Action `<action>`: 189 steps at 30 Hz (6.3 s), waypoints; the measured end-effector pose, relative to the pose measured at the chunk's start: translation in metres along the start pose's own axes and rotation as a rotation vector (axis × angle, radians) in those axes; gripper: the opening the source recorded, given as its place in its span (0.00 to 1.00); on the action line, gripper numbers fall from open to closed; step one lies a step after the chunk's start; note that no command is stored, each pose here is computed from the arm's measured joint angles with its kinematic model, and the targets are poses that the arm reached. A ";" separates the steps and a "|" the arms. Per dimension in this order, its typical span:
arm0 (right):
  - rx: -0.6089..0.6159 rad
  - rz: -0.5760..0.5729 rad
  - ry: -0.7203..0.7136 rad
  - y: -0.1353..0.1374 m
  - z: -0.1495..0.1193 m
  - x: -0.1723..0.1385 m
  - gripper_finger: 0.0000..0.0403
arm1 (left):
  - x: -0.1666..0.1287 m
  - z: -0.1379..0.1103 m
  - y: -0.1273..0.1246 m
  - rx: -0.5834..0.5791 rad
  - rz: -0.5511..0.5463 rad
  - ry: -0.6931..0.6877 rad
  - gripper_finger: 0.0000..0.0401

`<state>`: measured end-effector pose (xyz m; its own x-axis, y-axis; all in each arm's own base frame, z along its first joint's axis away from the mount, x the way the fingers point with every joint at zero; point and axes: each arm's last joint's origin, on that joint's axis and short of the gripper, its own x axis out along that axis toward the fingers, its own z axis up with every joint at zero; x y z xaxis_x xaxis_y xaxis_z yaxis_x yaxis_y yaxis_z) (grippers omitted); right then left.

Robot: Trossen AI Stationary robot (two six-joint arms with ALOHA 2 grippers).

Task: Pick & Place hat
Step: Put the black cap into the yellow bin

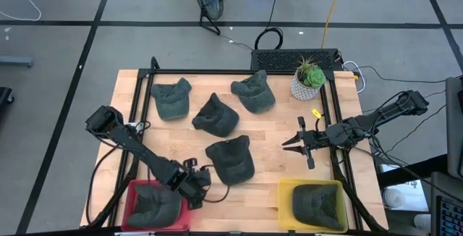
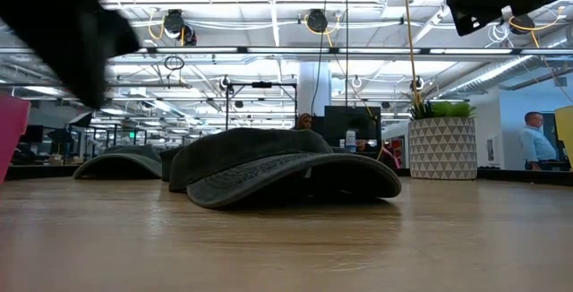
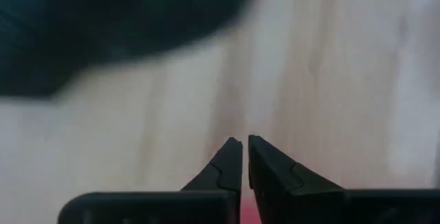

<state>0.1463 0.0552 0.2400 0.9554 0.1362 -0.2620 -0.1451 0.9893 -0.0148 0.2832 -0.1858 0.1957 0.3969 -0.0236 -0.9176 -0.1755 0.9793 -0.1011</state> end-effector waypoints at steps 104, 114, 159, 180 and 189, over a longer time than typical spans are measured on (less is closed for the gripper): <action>0.069 0.121 0.529 -0.021 -0.027 0.231 0.10 | -0.074 -0.021 0.177 -0.008 -0.073 -1.292 0.09; 0.037 0.126 0.524 -0.022 -0.027 0.232 0.01 | -0.073 -0.021 0.177 0.000 -0.064 -1.287 0.09; 0.701 -0.432 0.586 -0.026 0.075 0.010 0.01 | -0.079 -0.015 0.200 0.006 0.119 -1.353 0.09; 0.597 -0.341 0.542 -0.022 0.082 -0.003 0.00 | -0.078 -0.015 0.205 -0.059 0.100 -1.342 0.09; 0.560 -0.253 0.573 -0.019 0.082 -0.002 0.00 | -0.082 -0.014 0.203 -0.058 0.015 -1.385 0.09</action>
<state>0.1679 0.0405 0.3202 0.6420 0.0090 -0.7667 0.3494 0.8866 0.3030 0.2029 0.0124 0.2450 0.9500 0.2371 0.2032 -0.2109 0.9671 -0.1422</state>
